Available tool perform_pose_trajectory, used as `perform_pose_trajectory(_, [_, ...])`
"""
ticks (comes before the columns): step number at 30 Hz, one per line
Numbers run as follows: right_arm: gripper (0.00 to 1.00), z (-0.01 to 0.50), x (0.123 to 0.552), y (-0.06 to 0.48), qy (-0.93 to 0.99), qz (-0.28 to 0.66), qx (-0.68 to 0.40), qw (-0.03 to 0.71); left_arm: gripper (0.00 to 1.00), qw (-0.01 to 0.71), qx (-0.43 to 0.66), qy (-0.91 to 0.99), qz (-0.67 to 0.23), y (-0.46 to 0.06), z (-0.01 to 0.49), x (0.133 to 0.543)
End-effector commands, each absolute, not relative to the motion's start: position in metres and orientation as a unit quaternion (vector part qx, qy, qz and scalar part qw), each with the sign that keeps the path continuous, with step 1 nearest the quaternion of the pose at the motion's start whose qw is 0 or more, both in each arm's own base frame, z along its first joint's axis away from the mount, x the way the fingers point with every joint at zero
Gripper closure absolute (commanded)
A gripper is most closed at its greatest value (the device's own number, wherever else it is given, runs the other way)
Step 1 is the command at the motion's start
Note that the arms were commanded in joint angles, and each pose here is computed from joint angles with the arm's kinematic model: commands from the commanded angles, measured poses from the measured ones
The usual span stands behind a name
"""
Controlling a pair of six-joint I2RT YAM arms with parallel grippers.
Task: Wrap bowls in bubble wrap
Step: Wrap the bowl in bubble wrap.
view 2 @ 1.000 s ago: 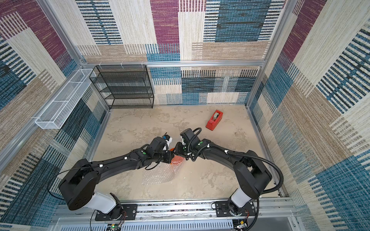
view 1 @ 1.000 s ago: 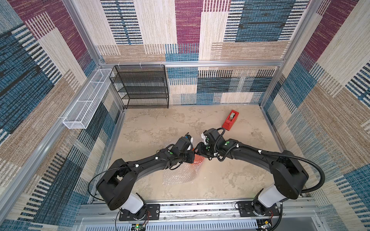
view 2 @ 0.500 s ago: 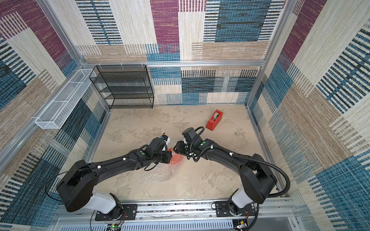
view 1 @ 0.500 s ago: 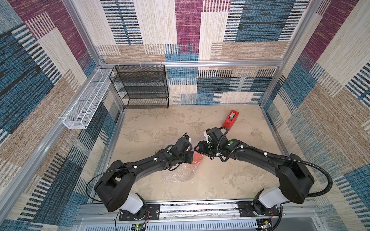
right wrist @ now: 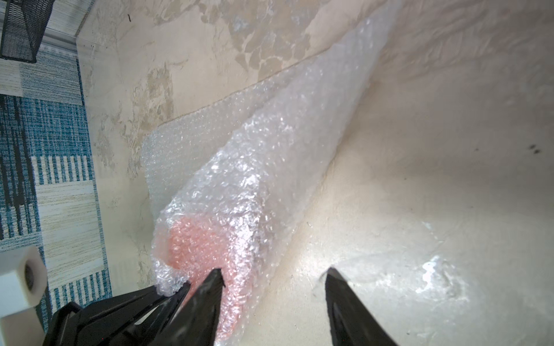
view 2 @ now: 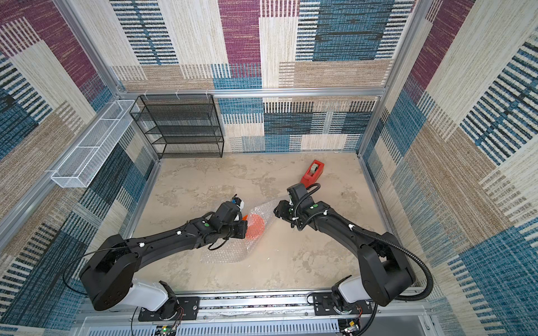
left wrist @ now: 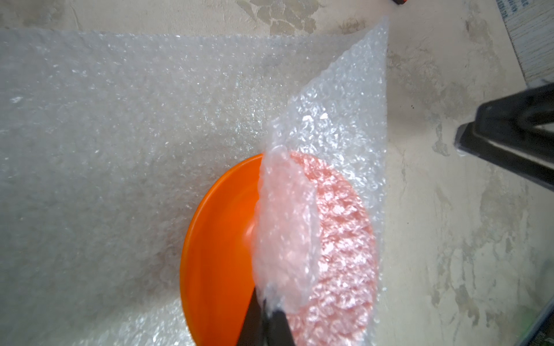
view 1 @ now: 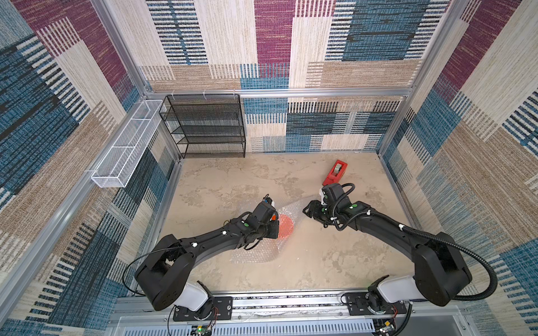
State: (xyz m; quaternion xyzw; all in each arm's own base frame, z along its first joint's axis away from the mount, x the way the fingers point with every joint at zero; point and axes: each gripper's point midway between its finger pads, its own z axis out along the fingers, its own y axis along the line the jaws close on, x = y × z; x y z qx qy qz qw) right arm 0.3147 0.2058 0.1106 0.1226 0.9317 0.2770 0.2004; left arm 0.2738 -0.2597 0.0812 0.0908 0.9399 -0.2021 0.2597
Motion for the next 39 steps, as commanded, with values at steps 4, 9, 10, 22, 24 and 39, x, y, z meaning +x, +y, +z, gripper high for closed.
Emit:
perform_pose_trajectory(4, [0.42, 0.103, 0.323, 0.201, 0.934, 0.267, 0.117, 0.207, 1.0, 0.26, 0.061, 0.95, -0.165, -0.245, 0.078, 0.277])
perform_pose_trajectory(9, [0.42, 0.098, 0.328, 0.189, 0.932, 0.265, 0.129, 0.212, 1.0, 0.261, 0.059, 0.95, -0.164, -0.244, 0.077, 0.277])
perform_pose_trajectory(10, [0.42, 0.099, 0.331, 0.187, 0.93, 0.266, 0.13, 0.216, 1.0, 0.262, 0.059, 0.949, -0.165, -0.244, 0.078, 0.277])
perform_pose_trajectory(22, [0.42, 0.099, 0.367, 0.18, 0.923, 0.281, 0.136, 0.224, 1.0, 0.259, 0.057, 0.951, -0.161, -0.244, 0.076, 0.279])
perform_pose_trajectory(24, [0.42, 0.097, 0.374, 0.181, 0.922, 0.286, 0.138, 0.223, 1.0, 0.259, 0.057, 0.951, -0.161, -0.244, 0.076, 0.279])
perform_pose_trajectory(39, [0.44, 0.071, 0.423, 0.185, 0.905, 0.34, 0.167, 0.194, 1.0, 0.257, 0.054, 0.953, -0.152, -0.24, 0.072, 0.277])
